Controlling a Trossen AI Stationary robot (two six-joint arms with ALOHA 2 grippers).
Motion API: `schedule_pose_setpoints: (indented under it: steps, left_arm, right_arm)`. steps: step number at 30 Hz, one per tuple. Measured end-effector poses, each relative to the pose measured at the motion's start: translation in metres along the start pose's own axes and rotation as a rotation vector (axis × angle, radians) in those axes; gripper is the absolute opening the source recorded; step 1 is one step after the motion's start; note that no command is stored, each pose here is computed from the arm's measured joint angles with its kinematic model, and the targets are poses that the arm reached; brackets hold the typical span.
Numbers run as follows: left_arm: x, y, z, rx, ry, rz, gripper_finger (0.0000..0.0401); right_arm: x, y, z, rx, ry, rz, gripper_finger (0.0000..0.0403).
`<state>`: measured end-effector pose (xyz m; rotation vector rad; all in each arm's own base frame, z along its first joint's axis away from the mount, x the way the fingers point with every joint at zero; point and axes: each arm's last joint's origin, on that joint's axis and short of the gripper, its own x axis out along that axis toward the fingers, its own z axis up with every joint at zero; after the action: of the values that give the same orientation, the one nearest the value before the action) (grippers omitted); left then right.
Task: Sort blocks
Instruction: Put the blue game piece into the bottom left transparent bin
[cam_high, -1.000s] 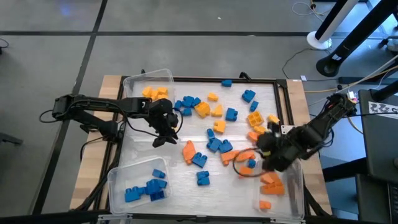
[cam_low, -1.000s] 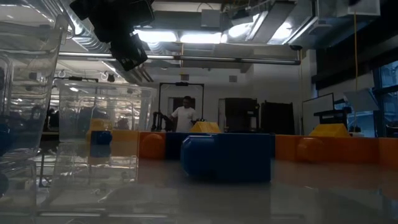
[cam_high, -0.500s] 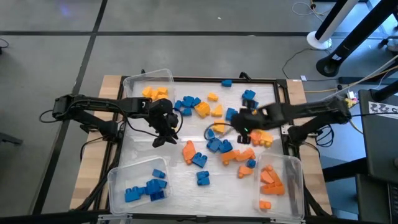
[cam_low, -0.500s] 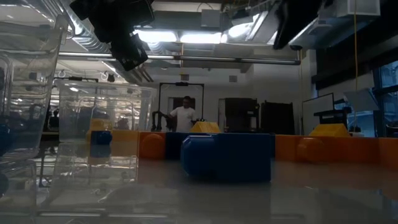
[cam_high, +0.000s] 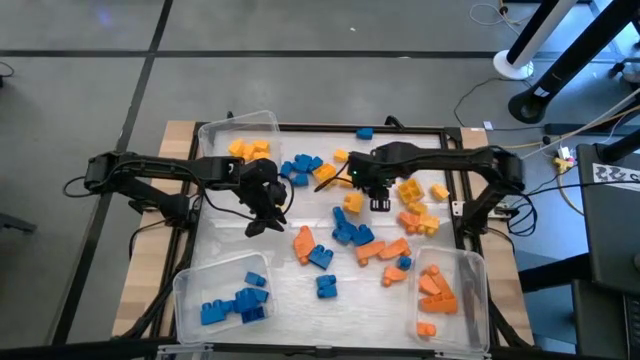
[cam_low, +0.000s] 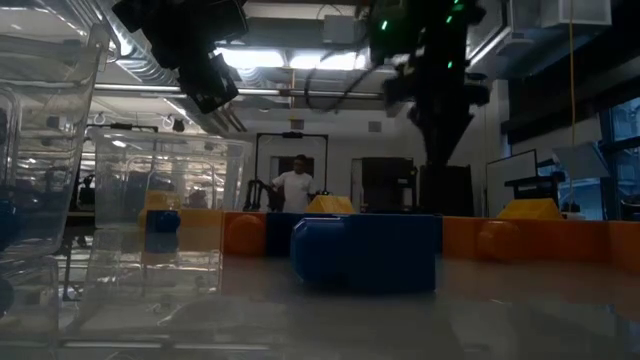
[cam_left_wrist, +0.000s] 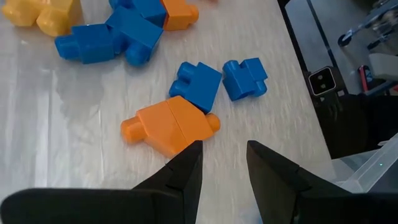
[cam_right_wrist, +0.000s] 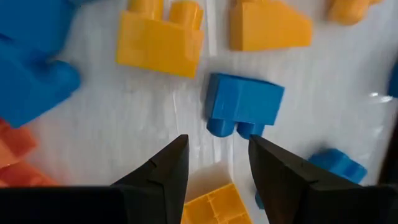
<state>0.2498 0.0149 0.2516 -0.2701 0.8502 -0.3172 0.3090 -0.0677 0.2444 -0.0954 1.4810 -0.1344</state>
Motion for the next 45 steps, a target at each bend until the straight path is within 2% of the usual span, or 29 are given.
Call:
schedule_pose_setpoints:
  steps: [7,14,24,35,45]
  left_arm:
    - [0.000,0.000,0.000,0.033,0.000,0.000,0.0114]
    - [0.000,0.000,0.000,0.050,0.000,0.000,0.0114]
    - [0.001,-0.003,0.000,0.057,0.005,-0.007,0.0114]
    - [0.006,-0.014,-0.002,0.090,0.024,-0.038,0.0114]
    - [0.007,-0.017,-0.002,0.100,0.027,-0.046,0.0114]
  right_arm:
    - [0.041,-0.006,0.010,0.009,0.129,0.031,0.0166]
    - [0.063,-0.008,0.012,0.012,0.202,0.045,0.0165]
    - [0.067,-0.021,0.009,0.088,0.203,0.037,0.0165]
    - [0.089,-0.013,-0.004,0.108,0.224,0.070,0.0165]
    - [0.098,-0.014,0.003,0.145,0.108,0.033,0.0165]
